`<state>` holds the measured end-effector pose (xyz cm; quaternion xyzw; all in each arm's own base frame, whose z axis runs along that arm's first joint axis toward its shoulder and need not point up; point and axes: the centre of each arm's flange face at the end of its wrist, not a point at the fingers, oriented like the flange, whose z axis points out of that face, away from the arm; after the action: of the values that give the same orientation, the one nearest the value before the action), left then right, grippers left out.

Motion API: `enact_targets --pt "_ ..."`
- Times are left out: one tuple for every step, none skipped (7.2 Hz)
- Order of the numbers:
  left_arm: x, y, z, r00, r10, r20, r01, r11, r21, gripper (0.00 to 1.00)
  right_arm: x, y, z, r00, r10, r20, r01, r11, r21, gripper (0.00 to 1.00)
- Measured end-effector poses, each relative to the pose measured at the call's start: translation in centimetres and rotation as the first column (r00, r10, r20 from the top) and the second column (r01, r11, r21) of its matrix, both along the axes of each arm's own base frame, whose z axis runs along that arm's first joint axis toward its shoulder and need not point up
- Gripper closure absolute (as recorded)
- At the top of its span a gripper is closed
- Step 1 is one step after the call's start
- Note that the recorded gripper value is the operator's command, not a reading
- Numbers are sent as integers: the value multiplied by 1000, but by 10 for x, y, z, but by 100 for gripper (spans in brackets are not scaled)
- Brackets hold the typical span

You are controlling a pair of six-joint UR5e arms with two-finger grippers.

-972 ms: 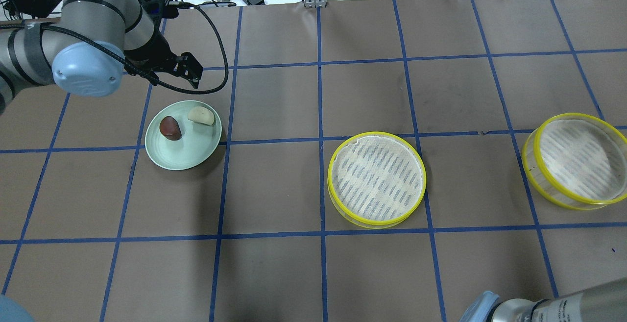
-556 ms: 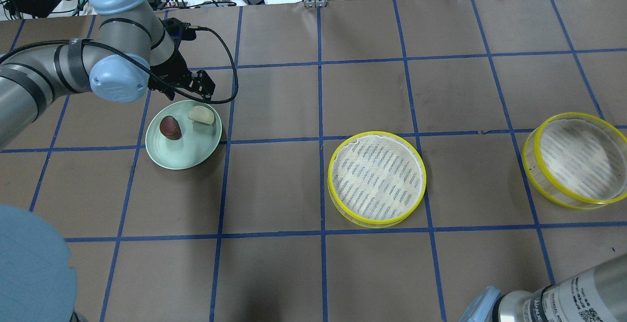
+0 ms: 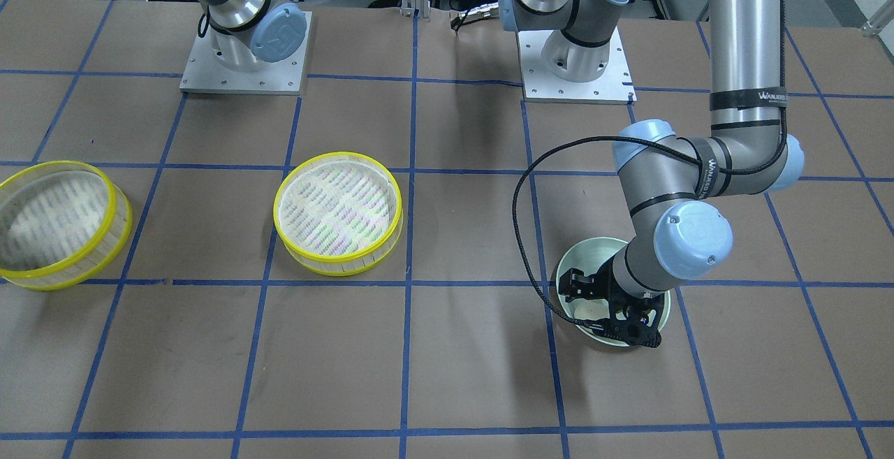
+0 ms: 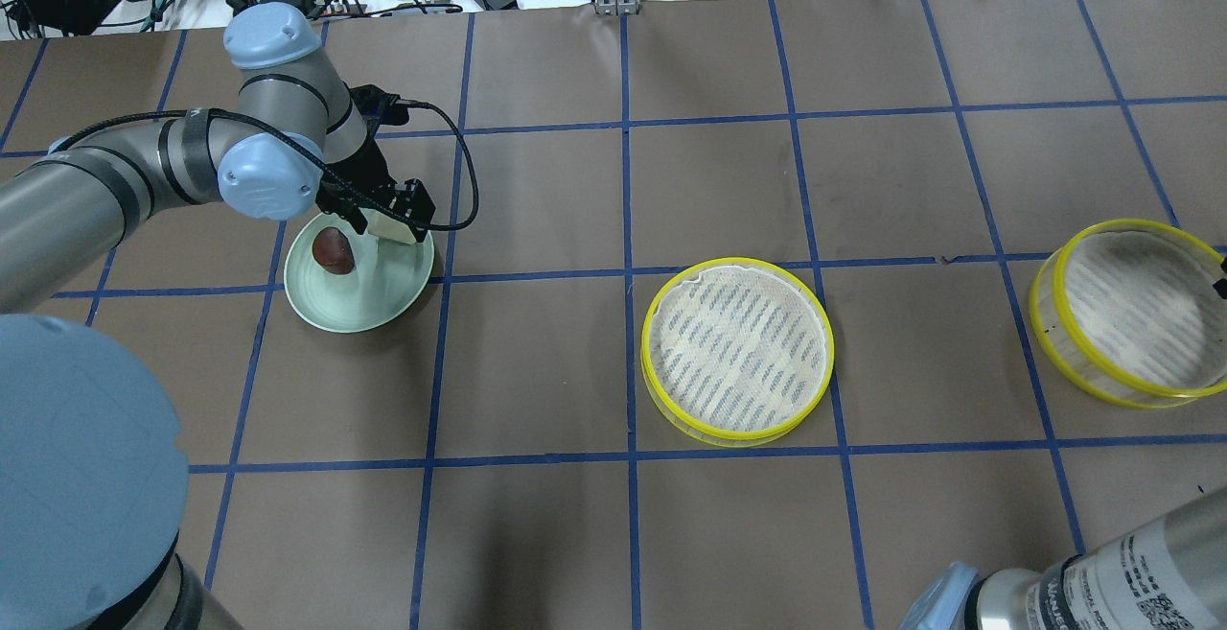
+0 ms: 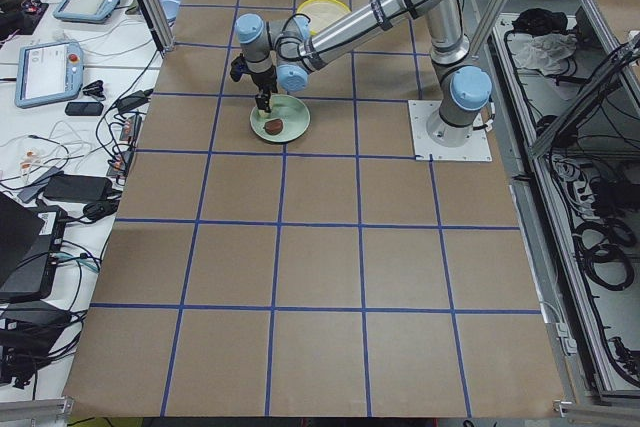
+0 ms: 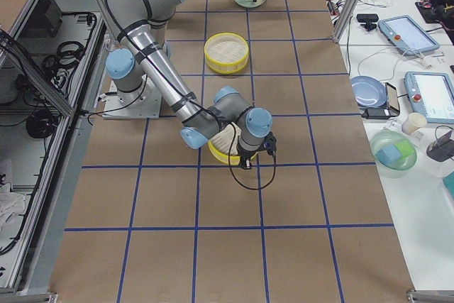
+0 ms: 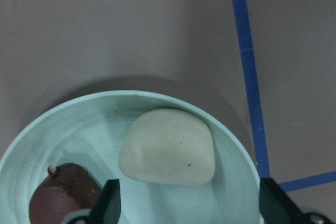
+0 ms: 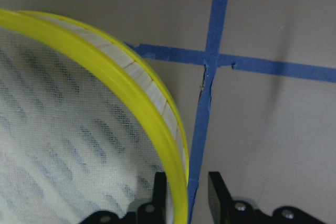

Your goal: Stack buns with steamer

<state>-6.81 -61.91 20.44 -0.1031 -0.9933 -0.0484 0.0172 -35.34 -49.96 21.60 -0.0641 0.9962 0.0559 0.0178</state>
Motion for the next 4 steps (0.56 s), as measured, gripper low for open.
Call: enact_targets --pt "0 0 -4 1000 -3 0 3 1000 6 97 3 1 -1 1000 -16 1 16 1000 5 100" --pt "0 0 -6 1000 0 0 0 1000 10 100 6 1 5 1000 -19 -5 19 1000 2 100" --pt "3 -1 -6 1000 11 2 -11 1000 10 100 13 -1 19 1000 -12 -15 12 1000 -7 100" --pt "9 -3 -4 1000 22 3 -22 1000 5 100 29 -4 41 1000 -2 -23 2 1000 -14 100"
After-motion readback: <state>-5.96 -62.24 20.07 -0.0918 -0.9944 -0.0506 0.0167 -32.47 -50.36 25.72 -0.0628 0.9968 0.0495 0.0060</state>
